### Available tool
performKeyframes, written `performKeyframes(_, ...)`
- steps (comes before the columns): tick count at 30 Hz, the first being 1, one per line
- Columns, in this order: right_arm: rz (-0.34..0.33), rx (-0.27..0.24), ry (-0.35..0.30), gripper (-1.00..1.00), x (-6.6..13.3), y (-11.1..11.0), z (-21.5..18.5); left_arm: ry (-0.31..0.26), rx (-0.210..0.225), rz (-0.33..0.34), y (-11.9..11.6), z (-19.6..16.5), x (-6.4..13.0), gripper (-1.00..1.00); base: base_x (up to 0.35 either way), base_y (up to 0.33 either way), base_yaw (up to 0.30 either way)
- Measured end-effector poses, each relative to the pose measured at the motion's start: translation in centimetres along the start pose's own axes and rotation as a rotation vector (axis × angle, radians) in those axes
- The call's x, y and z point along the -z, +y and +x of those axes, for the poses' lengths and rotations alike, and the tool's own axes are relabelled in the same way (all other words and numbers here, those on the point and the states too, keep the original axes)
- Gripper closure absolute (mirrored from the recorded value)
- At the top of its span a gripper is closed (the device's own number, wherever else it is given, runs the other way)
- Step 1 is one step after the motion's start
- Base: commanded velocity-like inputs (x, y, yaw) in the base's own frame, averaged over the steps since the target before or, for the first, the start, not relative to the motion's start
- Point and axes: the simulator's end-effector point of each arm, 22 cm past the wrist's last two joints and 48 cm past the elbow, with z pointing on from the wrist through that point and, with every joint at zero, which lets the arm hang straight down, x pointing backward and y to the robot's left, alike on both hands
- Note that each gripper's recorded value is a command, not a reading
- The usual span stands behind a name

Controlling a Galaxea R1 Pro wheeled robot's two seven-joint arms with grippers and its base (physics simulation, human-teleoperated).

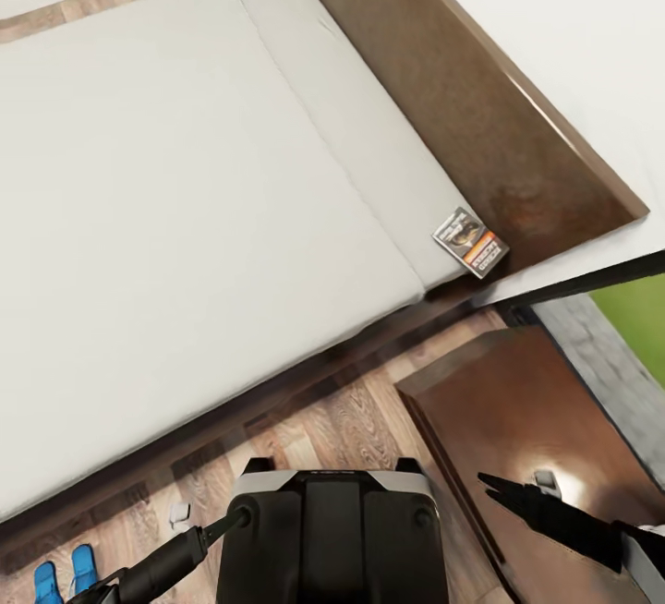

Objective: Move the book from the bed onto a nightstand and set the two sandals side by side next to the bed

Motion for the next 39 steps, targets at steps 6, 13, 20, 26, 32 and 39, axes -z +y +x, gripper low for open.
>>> performKeyframes(6,0.011,-0.004,-0.044,-1.0,1.0,-0.5,-1.3,0.001,0.001,-0.001,0.0,0.0,0.0,-1.0,0.0,0.0,0.071)
performKeyframes(13,0.008,-0.005,-0.053,-1.0,1.2,-0.4,-1.5,0.001,0.002,0.001,0.0,0.1,-0.1,-1.0,0.0,0.0,0.004)
performKeyframes(20,0.108,-0.005,-0.06,-1.0,1.4,-2.6,-1.7,-0.001,0.002,0.001,0.0,0.0,0.0,-1.0,0.0,0.0,0.0)
performKeyframes(26,0.198,0.038,-0.262,-1.0,4.6,-4.6,-6.7,0.001,0.0,-0.009,0.2,0.0,0.0,-1.0,0.0,0.0,0.0)
performKeyframes(32,0.199,0.065,-0.332,-1.0,5.8,-4.2,-8.7,0.004,0.0,-0.037,0.8,0.1,-0.1,-1.0,0.0,0.0,0.0)
performKeyframes(39,0.154,0.047,-0.401,-1.0,5.9,-3.1,-10.7,0.005,0.0,-0.041,0.9,0.1,-0.1,-1.0,0.0,0.0,0.0)
